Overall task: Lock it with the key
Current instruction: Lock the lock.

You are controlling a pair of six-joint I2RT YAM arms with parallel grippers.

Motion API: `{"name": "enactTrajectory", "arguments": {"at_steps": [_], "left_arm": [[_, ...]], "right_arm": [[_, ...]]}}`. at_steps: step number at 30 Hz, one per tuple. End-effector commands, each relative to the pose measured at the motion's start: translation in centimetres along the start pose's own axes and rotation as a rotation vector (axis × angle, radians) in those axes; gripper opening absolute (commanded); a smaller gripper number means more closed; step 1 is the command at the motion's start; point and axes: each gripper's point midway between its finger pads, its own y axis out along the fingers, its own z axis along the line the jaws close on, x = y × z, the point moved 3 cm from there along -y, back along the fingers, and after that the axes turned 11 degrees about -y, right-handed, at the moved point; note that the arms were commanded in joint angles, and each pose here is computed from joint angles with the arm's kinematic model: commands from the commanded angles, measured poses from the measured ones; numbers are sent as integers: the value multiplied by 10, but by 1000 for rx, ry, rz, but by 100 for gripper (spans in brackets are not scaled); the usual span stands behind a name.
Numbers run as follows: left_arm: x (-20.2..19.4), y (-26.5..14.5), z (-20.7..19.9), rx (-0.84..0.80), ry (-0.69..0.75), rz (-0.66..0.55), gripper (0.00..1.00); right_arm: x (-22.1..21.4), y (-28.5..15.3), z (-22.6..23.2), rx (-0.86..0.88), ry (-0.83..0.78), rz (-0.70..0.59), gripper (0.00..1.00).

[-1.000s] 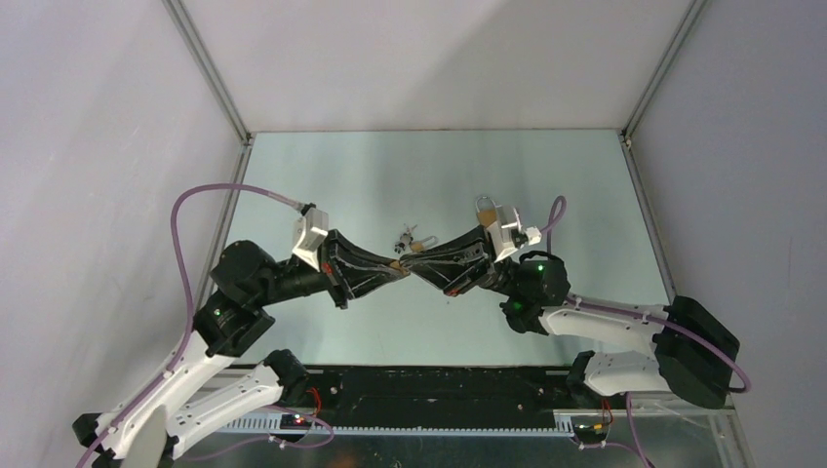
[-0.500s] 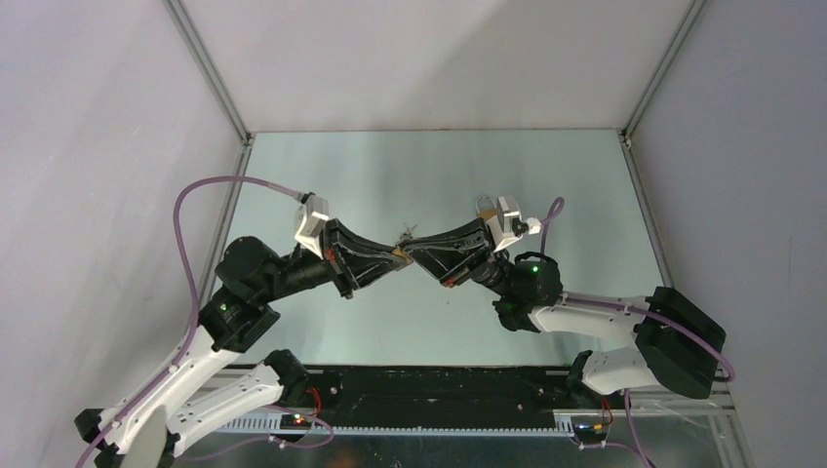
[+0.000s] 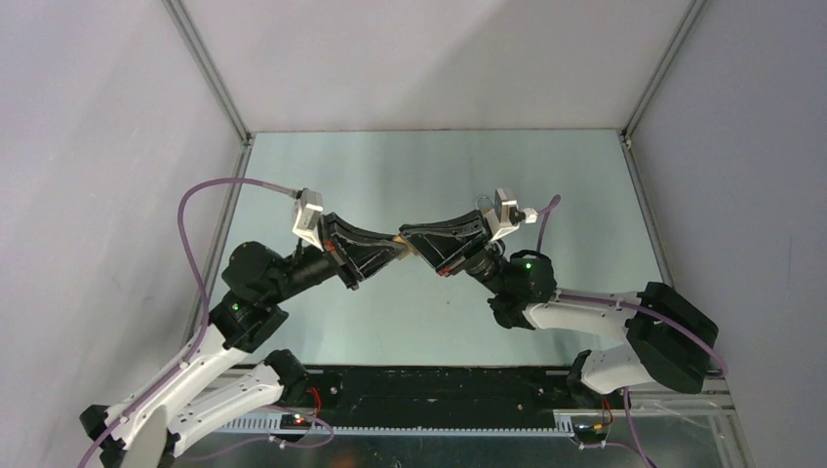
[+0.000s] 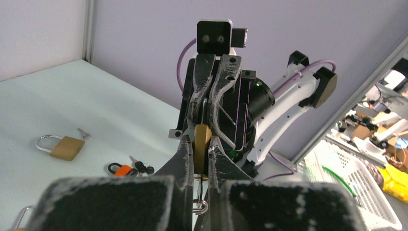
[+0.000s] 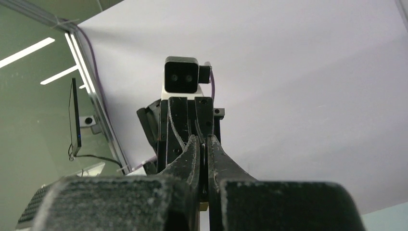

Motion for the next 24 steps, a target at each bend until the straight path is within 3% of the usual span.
{"name": "enactTrajectory", "arguments": {"at_steps": [1, 11, 13, 16, 18, 20, 24], "left_arm": [[49, 35, 26, 83, 61, -296, 0], [21, 8, 52, 172, 87, -178, 0], [12, 3, 58, 179, 83, -142, 0], [-4, -6, 66, 188, 80, -69, 0], [-15, -12, 69, 195, 97, -11, 0], [-23, -18, 71, 199, 107, 38, 0], [-36, -28, 65, 181, 125, 132, 0]], "right_arm": [[-142, -75, 78, 376, 299, 564, 0], [-79, -73, 23, 153, 215, 531, 3], [-65, -75, 10, 86, 182, 536, 19], [-44, -79, -7, -25, 132, 534, 57], [-27, -84, -22, -92, 91, 519, 71], [-14, -89, -30, -140, 63, 516, 77], [-1, -102, -42, -203, 11, 539, 80]]}}
